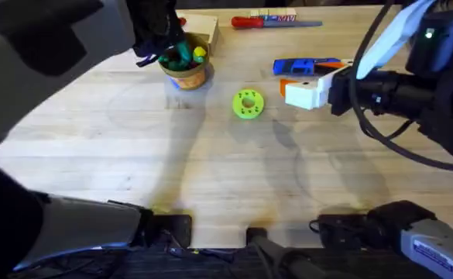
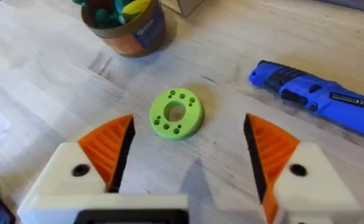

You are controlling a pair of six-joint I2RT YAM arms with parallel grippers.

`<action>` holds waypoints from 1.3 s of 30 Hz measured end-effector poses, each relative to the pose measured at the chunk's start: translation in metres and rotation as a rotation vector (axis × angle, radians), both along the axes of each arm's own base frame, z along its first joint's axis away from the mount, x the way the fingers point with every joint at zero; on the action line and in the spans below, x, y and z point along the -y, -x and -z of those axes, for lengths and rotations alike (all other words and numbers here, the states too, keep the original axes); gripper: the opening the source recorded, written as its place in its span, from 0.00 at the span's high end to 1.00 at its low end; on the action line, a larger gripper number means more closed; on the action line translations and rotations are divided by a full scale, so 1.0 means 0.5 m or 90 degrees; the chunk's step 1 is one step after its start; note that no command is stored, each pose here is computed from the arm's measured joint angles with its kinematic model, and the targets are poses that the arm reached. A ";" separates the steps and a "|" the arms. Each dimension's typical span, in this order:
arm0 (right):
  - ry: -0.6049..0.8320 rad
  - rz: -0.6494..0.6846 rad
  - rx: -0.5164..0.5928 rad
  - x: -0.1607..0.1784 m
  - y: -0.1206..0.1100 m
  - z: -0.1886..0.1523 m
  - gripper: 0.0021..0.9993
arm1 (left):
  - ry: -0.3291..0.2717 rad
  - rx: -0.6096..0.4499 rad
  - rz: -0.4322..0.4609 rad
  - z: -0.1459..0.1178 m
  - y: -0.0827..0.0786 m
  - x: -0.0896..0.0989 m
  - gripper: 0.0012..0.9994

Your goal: Pick up the gripper from the table and insert it into the empty holder that is missing its gripper. Then pick up a screw, insert it into the mounting hole, and use the screwdriver to tighten it. Finally, clean up the table by picking up the vegetable and placing it into the bucket.

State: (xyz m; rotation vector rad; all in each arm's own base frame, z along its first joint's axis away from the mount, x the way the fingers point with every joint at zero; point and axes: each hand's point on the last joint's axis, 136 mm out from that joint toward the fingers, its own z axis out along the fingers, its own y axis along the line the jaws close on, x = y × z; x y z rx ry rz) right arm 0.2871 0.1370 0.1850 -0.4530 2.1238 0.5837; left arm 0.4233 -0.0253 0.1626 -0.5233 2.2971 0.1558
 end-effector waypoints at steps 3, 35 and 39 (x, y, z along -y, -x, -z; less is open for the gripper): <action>0.000 0.000 0.000 0.000 0.000 0.000 0.01 | 0.013 0.004 -0.002 0.012 -0.016 -0.007 0.95; 0.035 0.083 -0.141 0.100 0.137 -0.144 0.01 | -0.069 -0.061 0.257 -0.191 0.352 -0.005 0.01; 0.050 0.083 -0.169 0.109 0.183 -0.174 0.01 | -0.057 -0.061 0.288 -0.201 0.420 -0.006 0.01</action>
